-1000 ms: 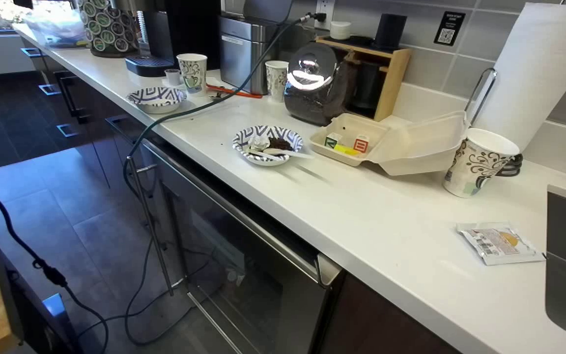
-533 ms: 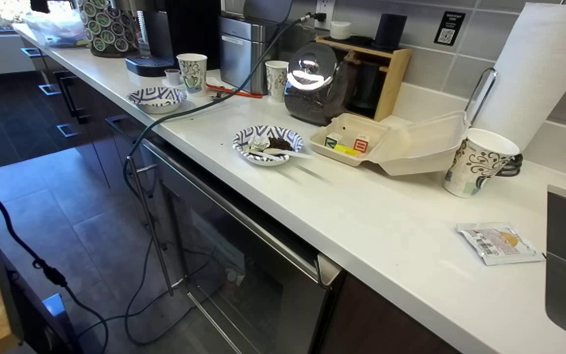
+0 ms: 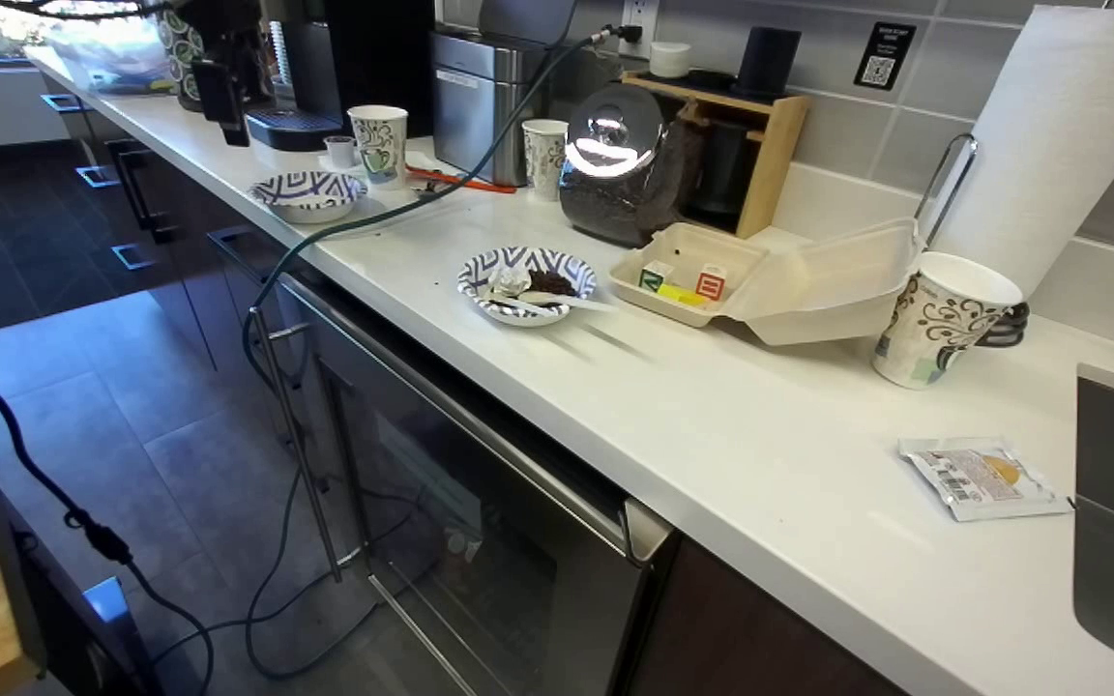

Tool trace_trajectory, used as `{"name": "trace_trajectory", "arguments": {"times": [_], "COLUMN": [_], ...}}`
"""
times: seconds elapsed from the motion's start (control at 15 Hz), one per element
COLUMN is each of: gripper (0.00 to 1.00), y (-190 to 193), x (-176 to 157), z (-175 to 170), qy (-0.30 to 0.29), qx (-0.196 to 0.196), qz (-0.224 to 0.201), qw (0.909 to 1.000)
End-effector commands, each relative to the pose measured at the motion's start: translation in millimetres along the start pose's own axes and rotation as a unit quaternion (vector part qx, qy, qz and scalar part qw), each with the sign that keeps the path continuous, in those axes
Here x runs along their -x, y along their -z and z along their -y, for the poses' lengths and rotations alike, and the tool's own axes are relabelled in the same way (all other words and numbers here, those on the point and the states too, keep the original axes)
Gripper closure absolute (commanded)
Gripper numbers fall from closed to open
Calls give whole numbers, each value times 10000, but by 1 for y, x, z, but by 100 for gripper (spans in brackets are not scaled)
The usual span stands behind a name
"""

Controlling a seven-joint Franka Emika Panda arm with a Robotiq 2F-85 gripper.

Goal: Move the bowl to the right then take lid off of the jar of beans

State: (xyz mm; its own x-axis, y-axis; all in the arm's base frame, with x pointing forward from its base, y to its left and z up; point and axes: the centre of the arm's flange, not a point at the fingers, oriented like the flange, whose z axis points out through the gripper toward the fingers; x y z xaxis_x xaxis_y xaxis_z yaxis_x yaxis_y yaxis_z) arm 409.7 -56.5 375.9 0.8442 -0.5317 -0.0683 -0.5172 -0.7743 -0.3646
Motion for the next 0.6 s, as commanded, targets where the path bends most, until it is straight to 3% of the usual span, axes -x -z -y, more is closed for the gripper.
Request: {"name": "trace_trajectory", "arguments": {"times": [0.0, 0.2, 0.53], "gripper": [0, 0, 0], "y": [-10, -24, -59], "x": [-3, -7, -33], "z": [-1, -1, -19], "qy": [-50, -89, 12], "qx": [24, 91, -806], "qz": [19, 113, 166], "qw": [10000, 9999, 9966]}}
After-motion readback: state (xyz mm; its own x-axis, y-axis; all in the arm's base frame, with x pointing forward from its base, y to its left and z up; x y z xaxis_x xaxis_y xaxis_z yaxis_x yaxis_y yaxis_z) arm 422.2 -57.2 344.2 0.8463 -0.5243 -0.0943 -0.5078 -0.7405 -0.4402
